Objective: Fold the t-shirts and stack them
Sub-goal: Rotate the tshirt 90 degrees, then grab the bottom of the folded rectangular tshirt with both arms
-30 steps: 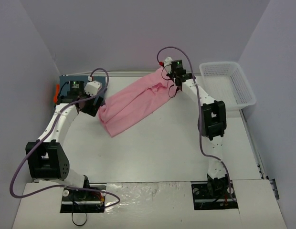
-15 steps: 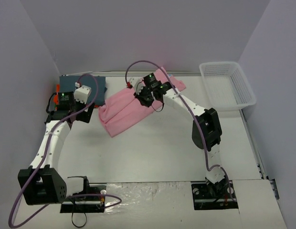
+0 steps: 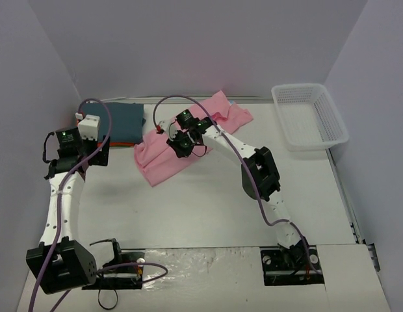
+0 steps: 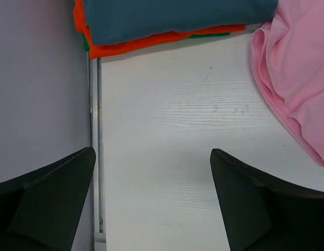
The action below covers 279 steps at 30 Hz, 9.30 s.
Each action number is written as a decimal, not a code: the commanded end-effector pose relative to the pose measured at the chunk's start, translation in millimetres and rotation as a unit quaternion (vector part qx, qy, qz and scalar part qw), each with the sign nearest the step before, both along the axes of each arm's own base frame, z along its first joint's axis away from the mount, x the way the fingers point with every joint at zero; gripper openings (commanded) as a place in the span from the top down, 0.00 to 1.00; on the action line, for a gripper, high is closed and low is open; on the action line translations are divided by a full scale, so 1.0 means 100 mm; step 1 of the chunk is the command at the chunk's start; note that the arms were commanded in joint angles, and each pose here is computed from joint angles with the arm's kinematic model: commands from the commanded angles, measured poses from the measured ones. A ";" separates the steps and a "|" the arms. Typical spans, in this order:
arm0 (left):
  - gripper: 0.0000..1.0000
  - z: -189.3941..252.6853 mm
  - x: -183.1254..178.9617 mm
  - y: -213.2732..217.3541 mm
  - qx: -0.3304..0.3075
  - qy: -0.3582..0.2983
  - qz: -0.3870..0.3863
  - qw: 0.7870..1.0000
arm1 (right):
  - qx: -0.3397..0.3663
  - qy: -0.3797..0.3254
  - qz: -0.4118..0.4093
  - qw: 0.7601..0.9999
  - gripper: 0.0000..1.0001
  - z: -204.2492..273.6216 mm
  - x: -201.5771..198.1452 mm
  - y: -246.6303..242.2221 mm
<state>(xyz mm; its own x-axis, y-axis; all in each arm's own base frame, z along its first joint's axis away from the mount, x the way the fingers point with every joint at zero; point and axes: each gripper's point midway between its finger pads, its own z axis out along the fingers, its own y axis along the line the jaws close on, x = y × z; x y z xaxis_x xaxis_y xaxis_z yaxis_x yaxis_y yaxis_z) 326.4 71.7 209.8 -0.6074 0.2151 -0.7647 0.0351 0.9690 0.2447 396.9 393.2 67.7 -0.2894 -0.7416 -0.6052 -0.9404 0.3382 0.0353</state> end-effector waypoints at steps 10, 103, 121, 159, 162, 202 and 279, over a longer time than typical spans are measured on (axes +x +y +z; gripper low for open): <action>0.08 0.10 -0.03 0.13 -0.052 -0.025 0.023 0.998 | 0.011 0.031 0.055 0.998 1.00 -0.20 -0.37 0.55; 0.03 -0.67 -0.94 -2.77 0.174 0.118 -0.579 0.788 | -0.020 0.169 -0.206 0.964 0.74 0.32 -1.25 -3.29; 0.04 -1.30 -0.89 -3.04 0.218 0.054 -0.575 0.786 | 0.045 0.210 -0.246 0.945 0.74 0.15 -1.23 -3.40; 0.71 -1.58 -0.70 -3.34 0.207 0.077 -0.562 0.797 | 0.042 0.206 -0.246 0.946 0.79 0.17 -1.24 -3.40; 0.73 -1.57 -0.72 -3.32 0.208 0.091 -0.565 0.794 | 0.042 0.204 -0.248 0.946 0.79 0.19 -1.24 -3.40; 0.98 -1.56 -0.88 -3.34 -0.140 0.346 -0.573 0.729 | 0.003 0.020 0.091 0.996 0.68 0.32 -1.72 -2.62; 0.98 -1.18 -1.12 -3.12 -0.205 0.319 -0.616 0.691 | -0.095 0.095 0.158 0.978 1.00 -0.12 -2.21 -2.19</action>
